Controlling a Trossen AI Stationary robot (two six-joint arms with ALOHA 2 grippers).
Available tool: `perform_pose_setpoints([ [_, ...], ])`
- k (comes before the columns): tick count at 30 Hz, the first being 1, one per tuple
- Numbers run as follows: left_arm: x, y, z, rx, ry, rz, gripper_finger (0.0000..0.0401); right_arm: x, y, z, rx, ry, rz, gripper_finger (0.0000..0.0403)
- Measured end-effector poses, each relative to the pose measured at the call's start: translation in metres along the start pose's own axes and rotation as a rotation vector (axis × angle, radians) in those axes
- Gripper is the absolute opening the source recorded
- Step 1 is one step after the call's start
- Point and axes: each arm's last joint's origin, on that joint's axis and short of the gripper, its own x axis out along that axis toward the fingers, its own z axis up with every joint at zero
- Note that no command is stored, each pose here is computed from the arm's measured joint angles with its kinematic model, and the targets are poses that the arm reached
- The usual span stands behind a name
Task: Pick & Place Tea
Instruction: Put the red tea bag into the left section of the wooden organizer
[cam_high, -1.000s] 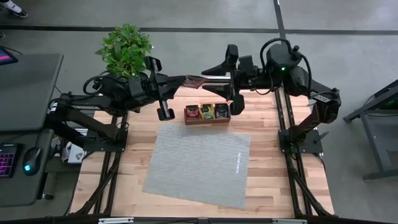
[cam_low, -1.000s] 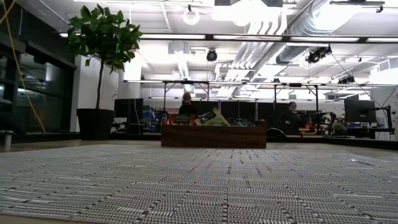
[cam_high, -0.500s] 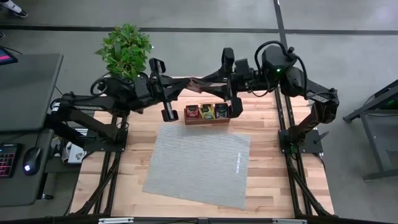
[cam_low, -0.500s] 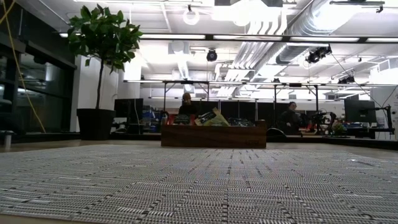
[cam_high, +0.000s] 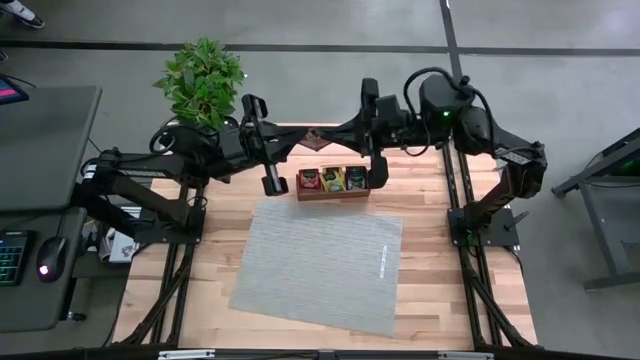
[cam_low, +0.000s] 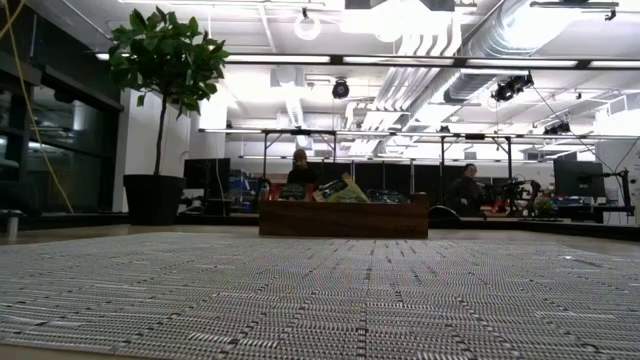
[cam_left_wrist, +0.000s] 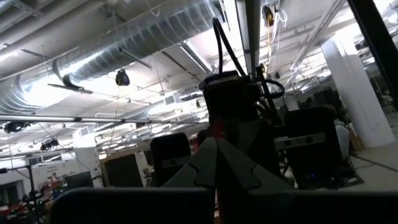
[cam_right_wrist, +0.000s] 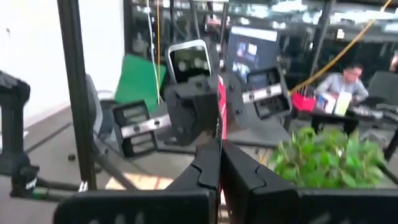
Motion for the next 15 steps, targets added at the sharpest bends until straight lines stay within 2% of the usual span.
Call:
perform_pose_setpoints([
  [6, -0.001, 0.0, -0.001, 0.04, 0.022, 0.007, 0.0017, 0.0, -0.001, -0.01, 0.004, 0.098, -0.045, 0.0001],
  [13, -0.002, 0.002, 0.001, 0.058, 0.027, 0.029, 0.0092, -0.002, -0.003, -0.021, 0.005, 0.223, -0.102, 0.0001],
  [15, -0.007, 0.007, 0.009, 0.061, 0.019, 0.036, 0.0114, -0.001, -0.006, -0.028, 0.012, 0.285, -0.106, 0.0001],
])
